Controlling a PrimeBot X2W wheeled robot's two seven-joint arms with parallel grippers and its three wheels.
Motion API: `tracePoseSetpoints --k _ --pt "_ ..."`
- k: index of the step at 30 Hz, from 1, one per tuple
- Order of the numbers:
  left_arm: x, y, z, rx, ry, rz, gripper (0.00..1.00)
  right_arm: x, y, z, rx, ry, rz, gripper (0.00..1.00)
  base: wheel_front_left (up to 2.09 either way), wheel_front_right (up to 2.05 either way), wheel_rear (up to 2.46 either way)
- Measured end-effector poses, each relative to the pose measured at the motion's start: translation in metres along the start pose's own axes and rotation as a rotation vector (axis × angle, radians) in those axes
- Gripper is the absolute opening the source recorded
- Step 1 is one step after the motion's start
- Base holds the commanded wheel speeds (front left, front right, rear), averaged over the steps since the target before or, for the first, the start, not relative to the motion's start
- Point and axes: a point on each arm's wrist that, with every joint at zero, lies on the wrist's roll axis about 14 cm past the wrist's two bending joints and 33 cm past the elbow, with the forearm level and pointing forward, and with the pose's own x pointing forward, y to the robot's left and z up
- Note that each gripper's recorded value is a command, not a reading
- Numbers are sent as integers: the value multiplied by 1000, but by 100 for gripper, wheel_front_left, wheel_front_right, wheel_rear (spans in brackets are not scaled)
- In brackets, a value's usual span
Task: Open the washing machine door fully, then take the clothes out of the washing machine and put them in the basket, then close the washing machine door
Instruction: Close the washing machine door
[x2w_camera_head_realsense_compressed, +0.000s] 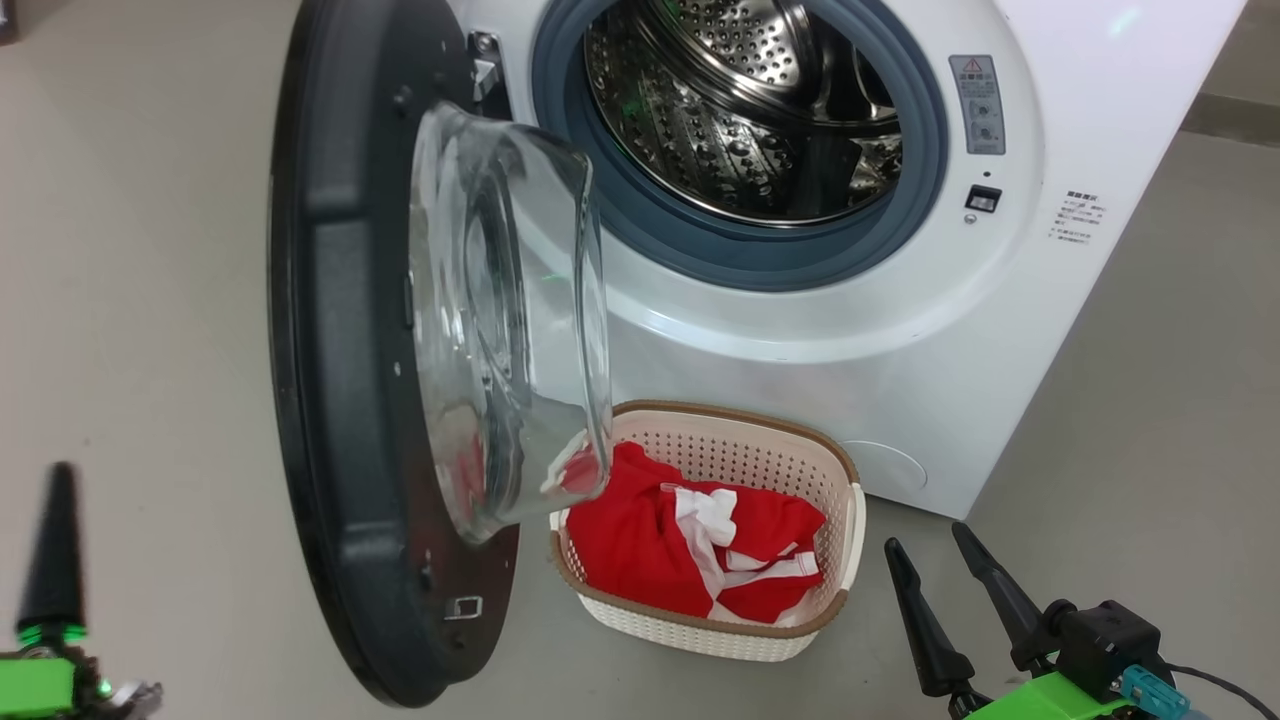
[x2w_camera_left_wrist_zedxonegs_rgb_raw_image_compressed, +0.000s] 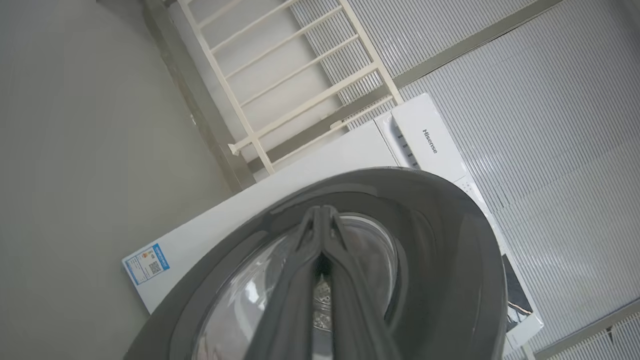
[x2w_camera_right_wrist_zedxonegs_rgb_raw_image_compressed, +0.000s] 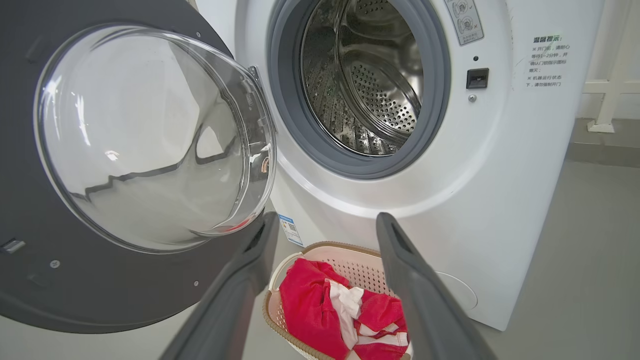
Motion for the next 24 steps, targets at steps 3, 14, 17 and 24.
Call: tracePoseSetpoints --k 3,14,17,24 --pt "2 -8 -23 -141 160 -15 0 -1 -3 -1 2 1 -9 100 0 0 0" --pt "-30 -27 -95 -300 709 -67 0 -4 -12 -5 13 10 -36 100 0 0 0" --pt "-34 -31 -104 -314 767 -81 0 -5 -15 -7 17 14 -44 100 0 0 0" --pt "-36 -42 -127 -308 872 -114 0 -2 -23 -3 24 -1 -63 100 0 0 0"
